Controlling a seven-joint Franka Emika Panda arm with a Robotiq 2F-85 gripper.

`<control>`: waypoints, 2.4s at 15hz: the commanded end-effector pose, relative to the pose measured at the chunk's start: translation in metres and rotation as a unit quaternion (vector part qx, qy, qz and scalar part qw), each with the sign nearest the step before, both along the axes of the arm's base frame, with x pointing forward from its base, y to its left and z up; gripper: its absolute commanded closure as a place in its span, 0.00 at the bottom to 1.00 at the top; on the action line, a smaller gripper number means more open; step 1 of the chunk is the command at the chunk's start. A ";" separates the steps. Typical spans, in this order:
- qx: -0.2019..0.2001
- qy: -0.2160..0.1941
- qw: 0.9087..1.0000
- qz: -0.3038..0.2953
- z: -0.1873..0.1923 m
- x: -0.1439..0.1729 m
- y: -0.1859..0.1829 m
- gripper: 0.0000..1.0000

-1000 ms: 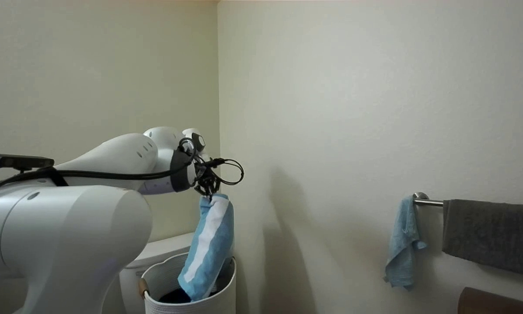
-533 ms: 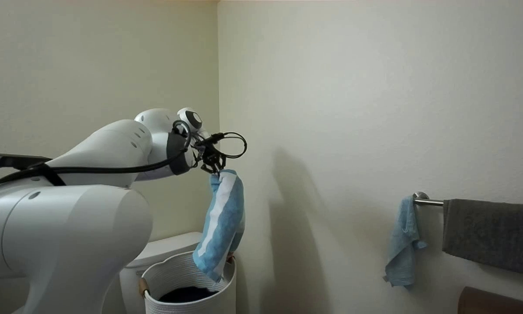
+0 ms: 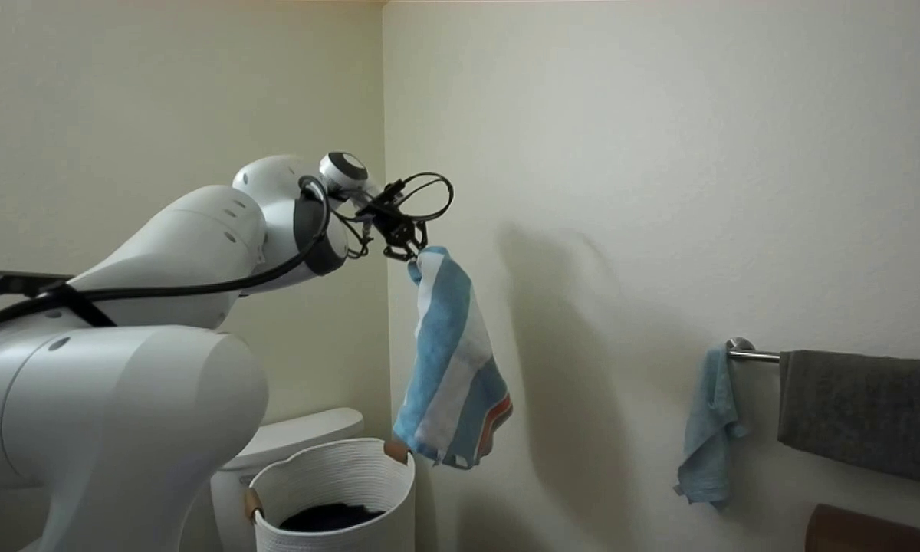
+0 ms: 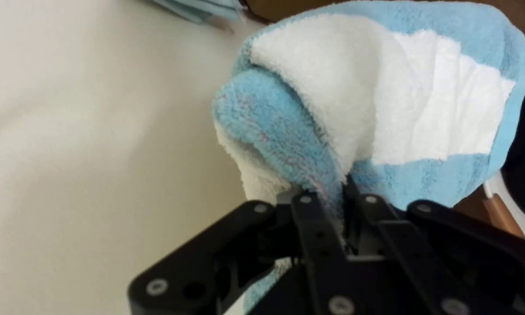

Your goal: Remove the towel from the basket and put it on the sofa

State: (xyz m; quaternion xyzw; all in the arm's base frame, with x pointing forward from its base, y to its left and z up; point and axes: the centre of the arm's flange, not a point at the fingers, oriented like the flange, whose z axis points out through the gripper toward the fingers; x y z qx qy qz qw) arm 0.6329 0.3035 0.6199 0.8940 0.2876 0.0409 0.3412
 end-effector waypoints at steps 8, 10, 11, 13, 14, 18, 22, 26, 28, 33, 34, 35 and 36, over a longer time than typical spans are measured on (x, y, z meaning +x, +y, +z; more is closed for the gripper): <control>-0.034 -0.014 0.987 -0.154 0.051 0.005 -0.132 0.94; -0.031 -0.008 0.987 -0.158 0.047 0.009 -0.140 0.85; -0.030 -0.005 0.987 -0.156 0.044 0.010 -0.137 0.85; -0.030 -0.002 0.988 -0.150 0.039 0.010 -0.129 0.85; -0.030 -0.001 0.988 -0.149 0.039 0.010 -0.128 0.85; -0.036 -0.006 0.987 -0.154 0.041 0.015 -0.122 0.94; -0.054 -0.024 0.973 -0.222 0.046 0.021 -0.151 0.94; -0.055 -0.033 0.945 -0.322 0.066 0.002 -0.220 0.94; -0.047 -0.037 0.926 -0.372 0.076 -0.014 -0.260 0.94; -0.019 -0.069 0.874 -0.480 0.105 -0.062 -0.361 0.94; -0.016 -0.085 0.861 -0.501 0.109 -0.072 -0.382 0.94; -0.022 -0.102 0.848 -0.519 0.114 -0.083 -0.403 0.94; -0.034 -0.119 0.836 -0.535 0.116 -0.088 -0.426 0.94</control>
